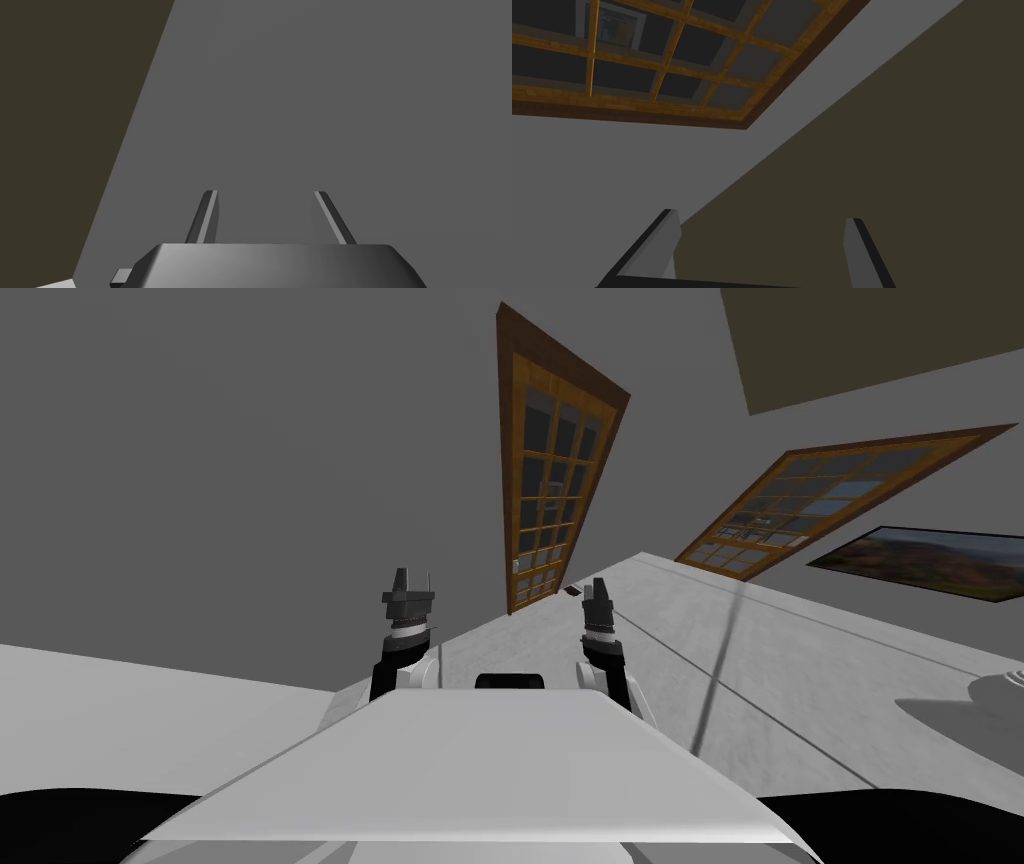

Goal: Pull the door open

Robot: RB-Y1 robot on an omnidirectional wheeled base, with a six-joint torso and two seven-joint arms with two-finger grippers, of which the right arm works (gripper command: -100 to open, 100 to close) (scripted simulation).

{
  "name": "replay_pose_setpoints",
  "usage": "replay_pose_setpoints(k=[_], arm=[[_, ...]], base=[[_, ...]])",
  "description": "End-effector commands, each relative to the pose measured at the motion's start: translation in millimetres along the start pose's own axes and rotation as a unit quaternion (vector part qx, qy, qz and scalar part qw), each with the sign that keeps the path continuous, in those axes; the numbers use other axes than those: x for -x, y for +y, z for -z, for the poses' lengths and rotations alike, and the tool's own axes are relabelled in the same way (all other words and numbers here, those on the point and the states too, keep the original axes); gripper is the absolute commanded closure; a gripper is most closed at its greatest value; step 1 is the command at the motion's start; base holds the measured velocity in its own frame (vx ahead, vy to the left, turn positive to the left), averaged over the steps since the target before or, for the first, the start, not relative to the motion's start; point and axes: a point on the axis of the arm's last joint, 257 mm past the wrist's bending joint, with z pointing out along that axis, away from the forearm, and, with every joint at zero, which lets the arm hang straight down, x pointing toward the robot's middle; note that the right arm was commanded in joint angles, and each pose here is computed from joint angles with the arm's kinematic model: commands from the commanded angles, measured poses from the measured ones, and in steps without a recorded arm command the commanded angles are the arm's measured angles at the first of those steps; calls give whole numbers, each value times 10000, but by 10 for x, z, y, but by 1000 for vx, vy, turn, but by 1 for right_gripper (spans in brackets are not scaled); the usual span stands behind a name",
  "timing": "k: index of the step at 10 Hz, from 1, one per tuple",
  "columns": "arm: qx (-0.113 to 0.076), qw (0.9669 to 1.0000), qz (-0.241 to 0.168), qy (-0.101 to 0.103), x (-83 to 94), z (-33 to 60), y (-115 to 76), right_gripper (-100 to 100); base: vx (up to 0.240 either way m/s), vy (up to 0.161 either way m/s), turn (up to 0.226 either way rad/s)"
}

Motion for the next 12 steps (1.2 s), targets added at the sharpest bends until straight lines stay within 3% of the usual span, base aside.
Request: replay_pose_setpoints(k=[1,6,12], arm=[[-51,9998,149,74,-44,23,-87,-100],[-227,9969,668,349,-213,114,-432,-100],[-413,9881,1306,701,-405,251,-845,-100]], base=[[100,8,38],[91,0,41],[88,1,42]])
